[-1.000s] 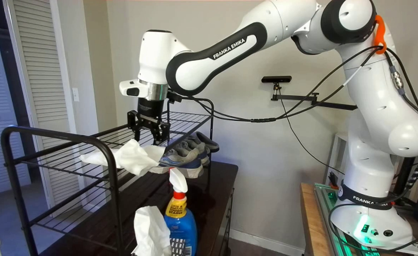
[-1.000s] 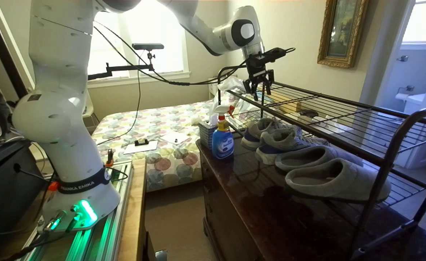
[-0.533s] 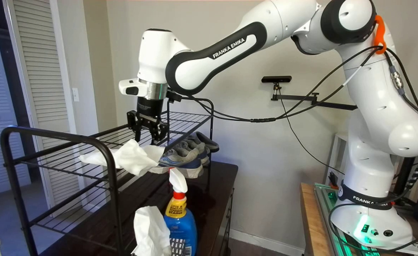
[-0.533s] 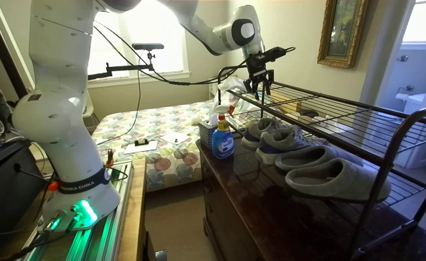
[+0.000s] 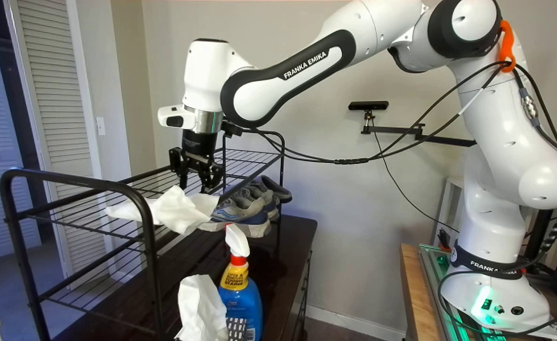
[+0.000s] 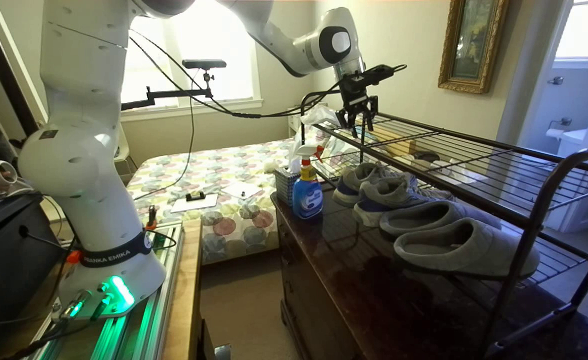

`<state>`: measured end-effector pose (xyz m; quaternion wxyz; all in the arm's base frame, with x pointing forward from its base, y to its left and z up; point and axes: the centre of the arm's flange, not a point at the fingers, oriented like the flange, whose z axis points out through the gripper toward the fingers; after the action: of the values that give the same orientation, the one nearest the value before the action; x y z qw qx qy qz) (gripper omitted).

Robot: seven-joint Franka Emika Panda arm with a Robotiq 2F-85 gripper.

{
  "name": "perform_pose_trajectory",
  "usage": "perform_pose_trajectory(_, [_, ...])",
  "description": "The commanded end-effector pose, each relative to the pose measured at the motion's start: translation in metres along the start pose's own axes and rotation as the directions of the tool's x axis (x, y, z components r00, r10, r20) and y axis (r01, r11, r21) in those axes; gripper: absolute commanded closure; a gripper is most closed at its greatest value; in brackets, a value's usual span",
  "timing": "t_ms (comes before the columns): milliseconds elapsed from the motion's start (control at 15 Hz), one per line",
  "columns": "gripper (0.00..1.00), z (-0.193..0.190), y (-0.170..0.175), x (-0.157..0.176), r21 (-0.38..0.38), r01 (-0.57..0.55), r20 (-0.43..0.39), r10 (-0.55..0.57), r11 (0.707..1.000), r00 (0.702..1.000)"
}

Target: Move the rack backwards

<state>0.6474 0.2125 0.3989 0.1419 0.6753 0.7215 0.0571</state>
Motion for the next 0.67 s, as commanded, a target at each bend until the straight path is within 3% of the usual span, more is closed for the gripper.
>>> perform_pose_trajectory(0, [0.66,0.004,0.020,0.018,-0.034,-0.060,0.016,0.060,0.998,0.998])
perform_pose_trajectory(600, [0.66,0.003,0.038,0.022,-0.052,-0.126,0.020,0.127,0.991,0.992])
